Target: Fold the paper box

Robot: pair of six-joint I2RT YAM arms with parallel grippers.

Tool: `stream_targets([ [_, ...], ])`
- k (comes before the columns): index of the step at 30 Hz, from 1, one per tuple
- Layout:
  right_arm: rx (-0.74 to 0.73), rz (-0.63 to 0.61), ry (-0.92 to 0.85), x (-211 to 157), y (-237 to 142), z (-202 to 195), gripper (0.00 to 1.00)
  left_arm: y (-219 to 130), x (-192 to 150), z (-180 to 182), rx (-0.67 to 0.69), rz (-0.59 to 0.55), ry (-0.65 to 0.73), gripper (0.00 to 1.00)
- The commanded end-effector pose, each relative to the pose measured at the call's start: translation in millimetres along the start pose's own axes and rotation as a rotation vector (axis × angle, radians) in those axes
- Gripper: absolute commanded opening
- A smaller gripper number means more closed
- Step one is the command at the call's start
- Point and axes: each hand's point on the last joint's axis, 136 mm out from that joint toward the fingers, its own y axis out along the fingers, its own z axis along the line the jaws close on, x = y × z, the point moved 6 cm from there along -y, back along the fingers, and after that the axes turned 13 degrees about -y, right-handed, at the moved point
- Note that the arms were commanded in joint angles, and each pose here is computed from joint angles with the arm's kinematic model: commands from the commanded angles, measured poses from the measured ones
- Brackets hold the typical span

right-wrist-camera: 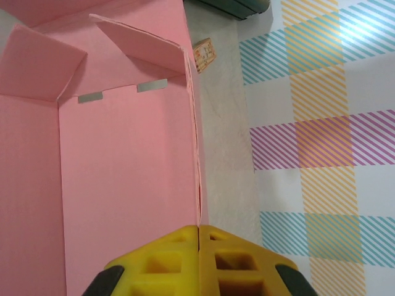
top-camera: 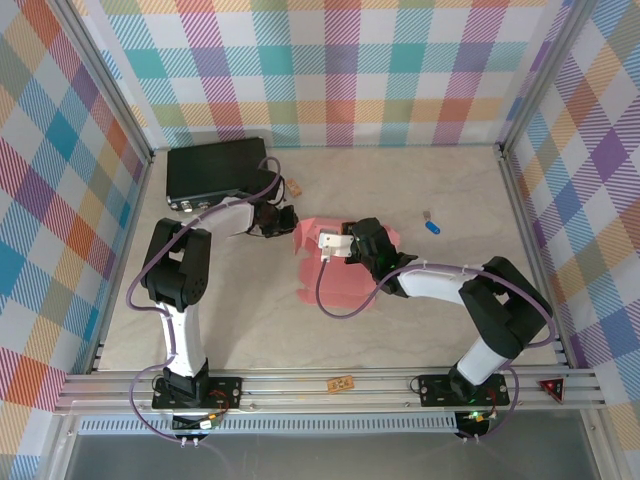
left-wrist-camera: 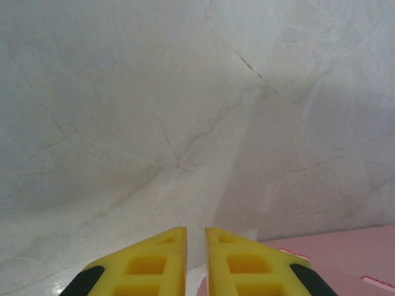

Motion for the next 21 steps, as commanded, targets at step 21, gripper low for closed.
stream_targets([
  [21,-0.004,0.001,0.007,0.9,3.9,-5.3,0.0,-20.5,-25.4,-9.4,-0.181,0.067,0.037,0.16],
])
